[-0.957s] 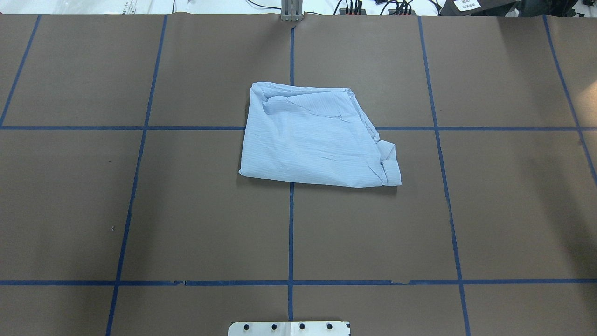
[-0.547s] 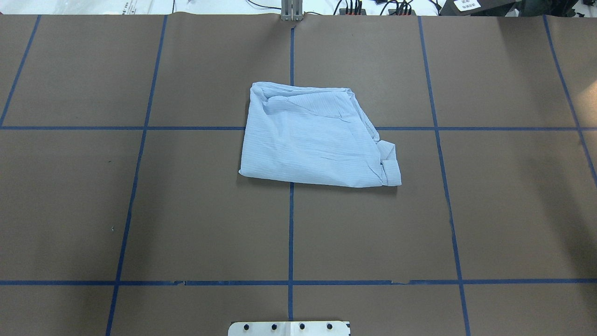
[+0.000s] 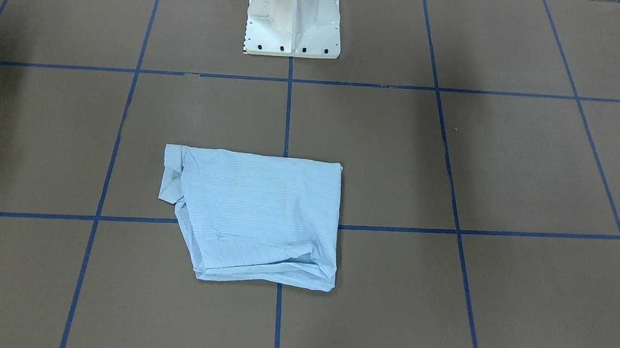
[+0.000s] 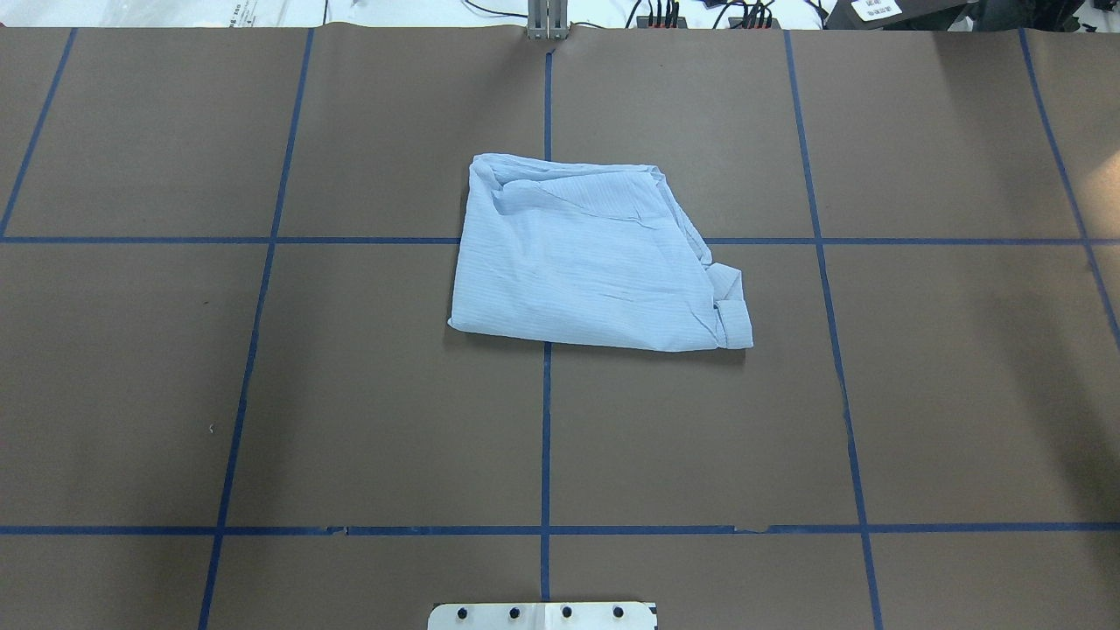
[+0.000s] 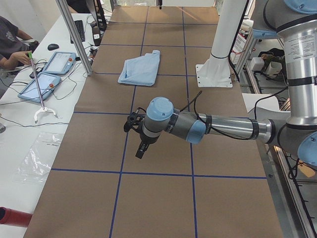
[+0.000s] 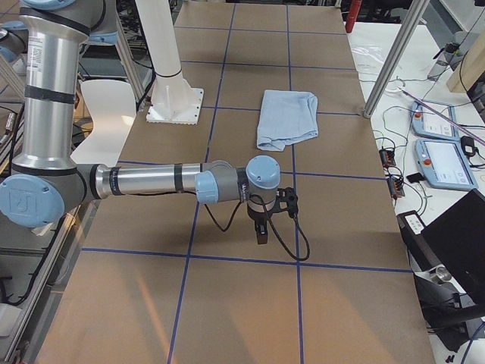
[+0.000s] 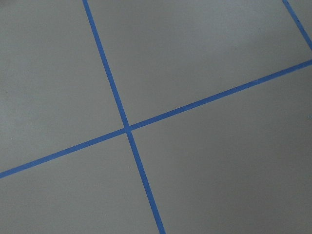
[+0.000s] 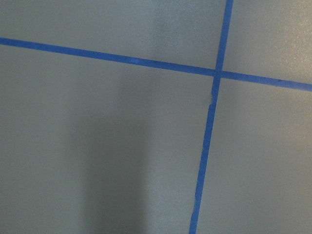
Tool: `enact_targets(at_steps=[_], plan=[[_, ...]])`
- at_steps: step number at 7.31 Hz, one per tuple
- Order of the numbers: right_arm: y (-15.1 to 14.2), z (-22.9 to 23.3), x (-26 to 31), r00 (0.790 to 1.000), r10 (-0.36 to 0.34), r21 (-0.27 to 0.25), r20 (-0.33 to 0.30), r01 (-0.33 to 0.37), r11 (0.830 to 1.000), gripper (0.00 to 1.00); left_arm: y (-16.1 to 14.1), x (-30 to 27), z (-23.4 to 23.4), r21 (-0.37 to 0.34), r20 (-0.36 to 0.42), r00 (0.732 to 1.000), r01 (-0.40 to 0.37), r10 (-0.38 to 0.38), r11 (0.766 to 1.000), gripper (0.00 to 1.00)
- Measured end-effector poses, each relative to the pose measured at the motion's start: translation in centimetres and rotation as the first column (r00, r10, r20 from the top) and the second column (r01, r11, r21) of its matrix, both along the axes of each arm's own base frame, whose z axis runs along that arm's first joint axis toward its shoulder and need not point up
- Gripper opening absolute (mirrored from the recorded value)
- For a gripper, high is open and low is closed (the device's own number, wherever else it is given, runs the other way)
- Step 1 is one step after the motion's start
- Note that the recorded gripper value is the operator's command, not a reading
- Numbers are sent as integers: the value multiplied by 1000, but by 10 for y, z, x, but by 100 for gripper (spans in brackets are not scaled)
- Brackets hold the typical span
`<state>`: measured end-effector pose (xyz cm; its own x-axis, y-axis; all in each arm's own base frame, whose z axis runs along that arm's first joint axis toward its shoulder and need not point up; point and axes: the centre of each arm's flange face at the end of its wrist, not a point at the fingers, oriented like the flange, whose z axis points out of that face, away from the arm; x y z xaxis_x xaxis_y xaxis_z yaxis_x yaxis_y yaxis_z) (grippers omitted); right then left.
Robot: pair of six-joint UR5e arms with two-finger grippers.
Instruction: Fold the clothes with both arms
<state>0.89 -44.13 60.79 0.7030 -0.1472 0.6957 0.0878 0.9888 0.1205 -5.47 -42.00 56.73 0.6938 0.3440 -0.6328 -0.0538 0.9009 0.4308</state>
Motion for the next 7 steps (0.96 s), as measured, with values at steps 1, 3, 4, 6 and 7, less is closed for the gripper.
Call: enact_targets(at_steps=[1, 3, 4, 6, 7], plan=[[0, -1, 0, 1000, 0, 3, 0, 0, 1000, 100, 0, 0, 0, 1, 1, 1000, 0, 0, 1000, 100], [-1, -2, 0, 1000, 0, 7, 0, 0, 1000, 100, -1, 0, -2, 3, 1, 1000, 1, -1, 1000, 100], [-1, -3, 0, 1000, 0, 8, 0, 0, 1000, 100, -1, 0, -2, 3, 1, 1000, 1, -1, 1000, 100], [-1, -3, 0, 1000, 0, 8, -1, 0, 1000, 100, 0, 0, -2, 4, 1, 1000, 1, -1, 1000, 100], [-1, -3, 0, 1000, 0, 8, -1, 0, 1000, 100, 0, 0, -2, 4, 1, 1000, 0, 0, 1000, 100]])
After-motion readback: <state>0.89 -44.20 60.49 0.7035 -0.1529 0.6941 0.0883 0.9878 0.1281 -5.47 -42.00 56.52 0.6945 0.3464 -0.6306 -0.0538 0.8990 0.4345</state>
